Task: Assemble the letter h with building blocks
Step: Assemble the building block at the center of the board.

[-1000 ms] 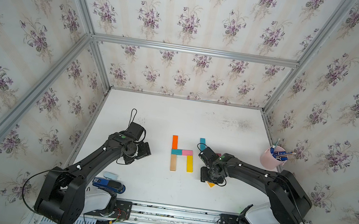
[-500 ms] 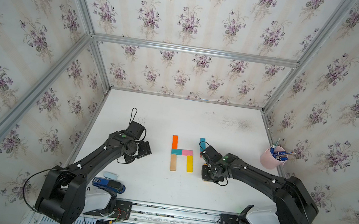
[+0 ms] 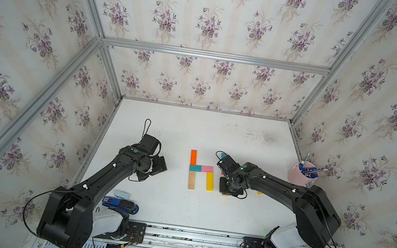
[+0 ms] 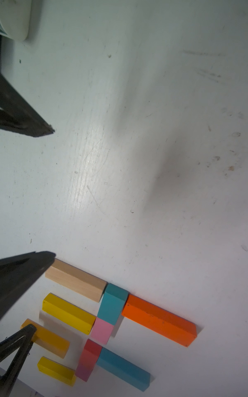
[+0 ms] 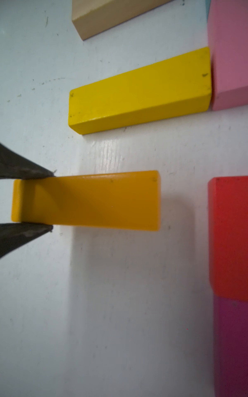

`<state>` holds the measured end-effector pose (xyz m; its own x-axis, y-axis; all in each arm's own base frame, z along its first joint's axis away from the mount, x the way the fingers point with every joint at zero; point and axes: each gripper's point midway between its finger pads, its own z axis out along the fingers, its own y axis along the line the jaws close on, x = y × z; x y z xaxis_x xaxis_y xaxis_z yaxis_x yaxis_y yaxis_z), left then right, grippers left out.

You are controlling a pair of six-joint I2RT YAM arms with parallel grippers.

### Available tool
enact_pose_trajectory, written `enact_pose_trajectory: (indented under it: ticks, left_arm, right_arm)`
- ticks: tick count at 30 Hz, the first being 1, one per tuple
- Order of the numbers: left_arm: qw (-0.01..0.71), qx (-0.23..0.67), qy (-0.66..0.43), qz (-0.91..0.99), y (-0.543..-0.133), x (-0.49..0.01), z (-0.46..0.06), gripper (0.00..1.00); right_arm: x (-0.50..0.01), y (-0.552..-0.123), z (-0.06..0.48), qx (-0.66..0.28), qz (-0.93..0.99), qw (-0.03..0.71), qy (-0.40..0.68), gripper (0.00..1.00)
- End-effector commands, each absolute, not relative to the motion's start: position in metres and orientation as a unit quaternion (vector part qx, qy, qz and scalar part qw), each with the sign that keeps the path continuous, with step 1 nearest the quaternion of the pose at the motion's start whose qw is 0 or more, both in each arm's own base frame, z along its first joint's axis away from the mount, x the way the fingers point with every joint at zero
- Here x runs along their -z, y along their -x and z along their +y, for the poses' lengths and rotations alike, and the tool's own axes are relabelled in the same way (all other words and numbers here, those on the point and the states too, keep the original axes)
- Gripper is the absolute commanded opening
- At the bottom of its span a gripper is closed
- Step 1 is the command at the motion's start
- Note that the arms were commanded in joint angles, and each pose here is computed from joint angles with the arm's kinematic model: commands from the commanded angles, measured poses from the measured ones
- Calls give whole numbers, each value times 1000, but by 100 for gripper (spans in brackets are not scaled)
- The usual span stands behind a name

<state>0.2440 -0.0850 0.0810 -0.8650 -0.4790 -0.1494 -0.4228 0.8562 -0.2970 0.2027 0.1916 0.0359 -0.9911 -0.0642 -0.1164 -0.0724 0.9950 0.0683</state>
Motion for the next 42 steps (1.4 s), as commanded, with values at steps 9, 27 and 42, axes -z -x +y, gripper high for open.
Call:
enact_pose_trajectory:
  ticks: [9,27,42]
  left_arm:
    - [110,126,233,958,-244,-82,-84,86]
    - [109,125,232,959,-243,-81,-84,86]
    - [108,124,233,958,-243,-78,-84,86]
  right_arm:
    - [-22,-201,191,-31,999,35,23,49]
    - [-24,-212,191,-23,998,53,25,28]
    - [-26,-210,187,-18,998,51,45,41]
